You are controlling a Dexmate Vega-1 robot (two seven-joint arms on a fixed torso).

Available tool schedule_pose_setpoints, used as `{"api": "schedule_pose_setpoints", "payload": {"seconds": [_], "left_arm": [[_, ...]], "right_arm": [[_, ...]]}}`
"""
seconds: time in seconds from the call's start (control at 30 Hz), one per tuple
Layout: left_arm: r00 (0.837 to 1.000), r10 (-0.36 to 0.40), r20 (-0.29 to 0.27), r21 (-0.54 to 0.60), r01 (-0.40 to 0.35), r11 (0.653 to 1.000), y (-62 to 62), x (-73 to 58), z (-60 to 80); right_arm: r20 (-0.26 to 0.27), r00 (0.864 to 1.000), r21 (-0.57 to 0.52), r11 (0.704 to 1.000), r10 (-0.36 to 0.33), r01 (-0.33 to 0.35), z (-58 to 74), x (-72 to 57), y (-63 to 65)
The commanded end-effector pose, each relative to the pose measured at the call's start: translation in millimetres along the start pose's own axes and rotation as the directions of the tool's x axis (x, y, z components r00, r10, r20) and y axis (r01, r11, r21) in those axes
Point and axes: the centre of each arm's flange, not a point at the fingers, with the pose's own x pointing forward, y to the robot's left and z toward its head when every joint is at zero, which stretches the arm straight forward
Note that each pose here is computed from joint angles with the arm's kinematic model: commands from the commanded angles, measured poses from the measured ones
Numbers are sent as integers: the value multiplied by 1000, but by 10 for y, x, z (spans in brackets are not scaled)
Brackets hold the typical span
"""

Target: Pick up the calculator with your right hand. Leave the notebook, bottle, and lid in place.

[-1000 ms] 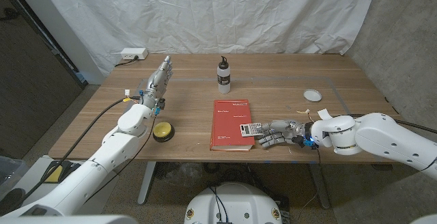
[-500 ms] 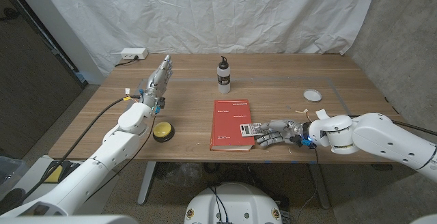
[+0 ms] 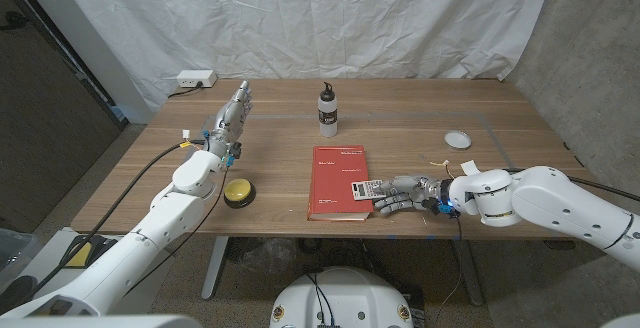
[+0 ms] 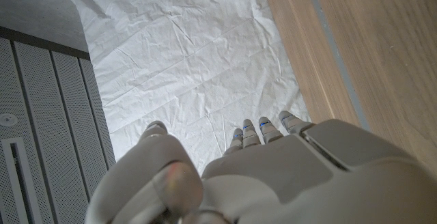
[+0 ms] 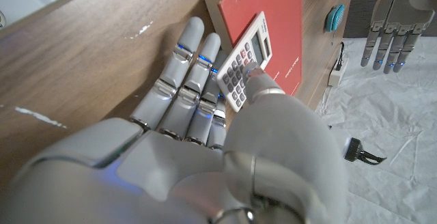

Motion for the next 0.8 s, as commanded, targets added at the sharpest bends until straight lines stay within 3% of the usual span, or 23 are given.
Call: {"api": "schedule_pose_setpoints", "payload": {"seconds": [0.03,0.8], "left_arm": [[1000,1,5,-1,-1,1000,23,-20,2],[1000,3,5,3,-3,1000,41,-68,30]], "right_arm": [[7,1000,27,1000,-8,7,-24,21,36],[11,1000,39,999,-18,18,-37,16,72]]}}
